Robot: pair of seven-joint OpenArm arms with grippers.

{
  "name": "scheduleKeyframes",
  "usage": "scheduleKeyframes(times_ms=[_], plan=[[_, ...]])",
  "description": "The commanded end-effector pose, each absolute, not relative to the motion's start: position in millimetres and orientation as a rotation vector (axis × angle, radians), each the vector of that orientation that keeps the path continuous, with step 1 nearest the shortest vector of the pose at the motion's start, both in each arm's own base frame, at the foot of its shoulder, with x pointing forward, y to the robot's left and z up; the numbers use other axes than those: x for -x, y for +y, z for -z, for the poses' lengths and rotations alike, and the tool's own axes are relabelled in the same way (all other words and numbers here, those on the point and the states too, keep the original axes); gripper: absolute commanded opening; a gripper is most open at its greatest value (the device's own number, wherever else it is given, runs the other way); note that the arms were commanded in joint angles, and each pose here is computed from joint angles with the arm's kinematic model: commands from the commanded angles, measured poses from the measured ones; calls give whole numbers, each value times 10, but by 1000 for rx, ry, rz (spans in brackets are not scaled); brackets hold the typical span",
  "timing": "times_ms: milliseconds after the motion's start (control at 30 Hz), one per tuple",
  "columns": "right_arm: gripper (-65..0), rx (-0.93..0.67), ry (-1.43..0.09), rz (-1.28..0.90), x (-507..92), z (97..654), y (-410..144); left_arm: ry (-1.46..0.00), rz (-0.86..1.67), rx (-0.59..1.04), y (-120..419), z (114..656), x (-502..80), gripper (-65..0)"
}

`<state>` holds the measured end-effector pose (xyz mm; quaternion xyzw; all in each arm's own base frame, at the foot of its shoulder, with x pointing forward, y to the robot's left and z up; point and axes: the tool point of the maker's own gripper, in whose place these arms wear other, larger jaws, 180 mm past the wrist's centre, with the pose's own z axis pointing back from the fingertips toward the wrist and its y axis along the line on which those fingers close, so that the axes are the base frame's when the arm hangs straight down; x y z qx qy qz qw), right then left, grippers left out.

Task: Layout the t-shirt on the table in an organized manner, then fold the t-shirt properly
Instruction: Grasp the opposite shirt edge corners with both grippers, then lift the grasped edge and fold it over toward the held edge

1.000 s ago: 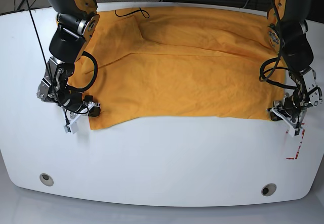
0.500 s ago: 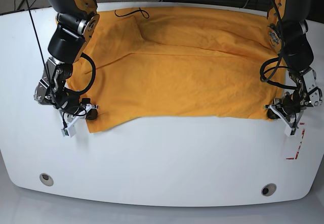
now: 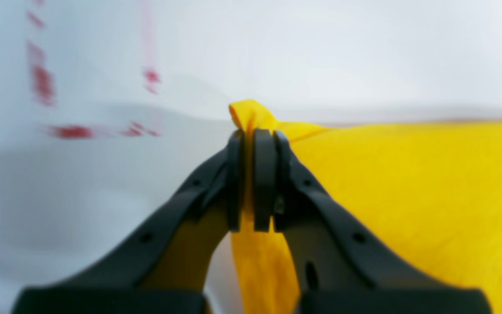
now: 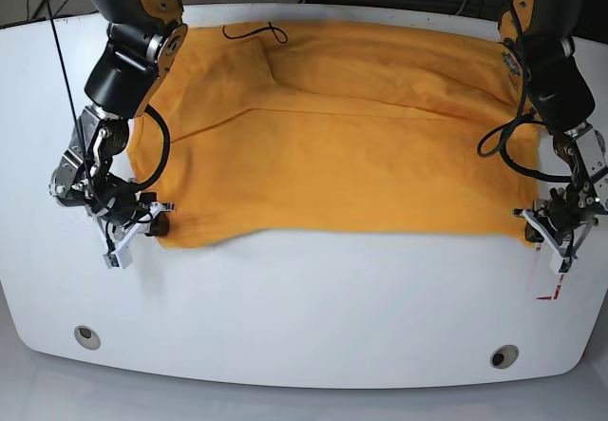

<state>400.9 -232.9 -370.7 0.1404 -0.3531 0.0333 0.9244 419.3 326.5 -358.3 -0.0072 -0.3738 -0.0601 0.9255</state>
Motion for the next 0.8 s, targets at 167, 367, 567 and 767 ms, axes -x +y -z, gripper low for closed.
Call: scheduleKeyframes(times_ms=[167,367,567,767], plan=[[-587,-224,-780,-101,-3999,3466,-2453,-819,98,-51,3446,3375,-4089,-639],[-587,-181,-793,-122,-3898,3386,-2493,-803,95,-79,3482,3385,-3959,-639],[-615,-127,-787,-149,-3826,3262,-2537,-818,115,-112,3450,3335,-3874,-639],[-640,-67,-791,-175,-3736,3120,-2583,-807,139,-162,3437,3230,-3763,-639]])
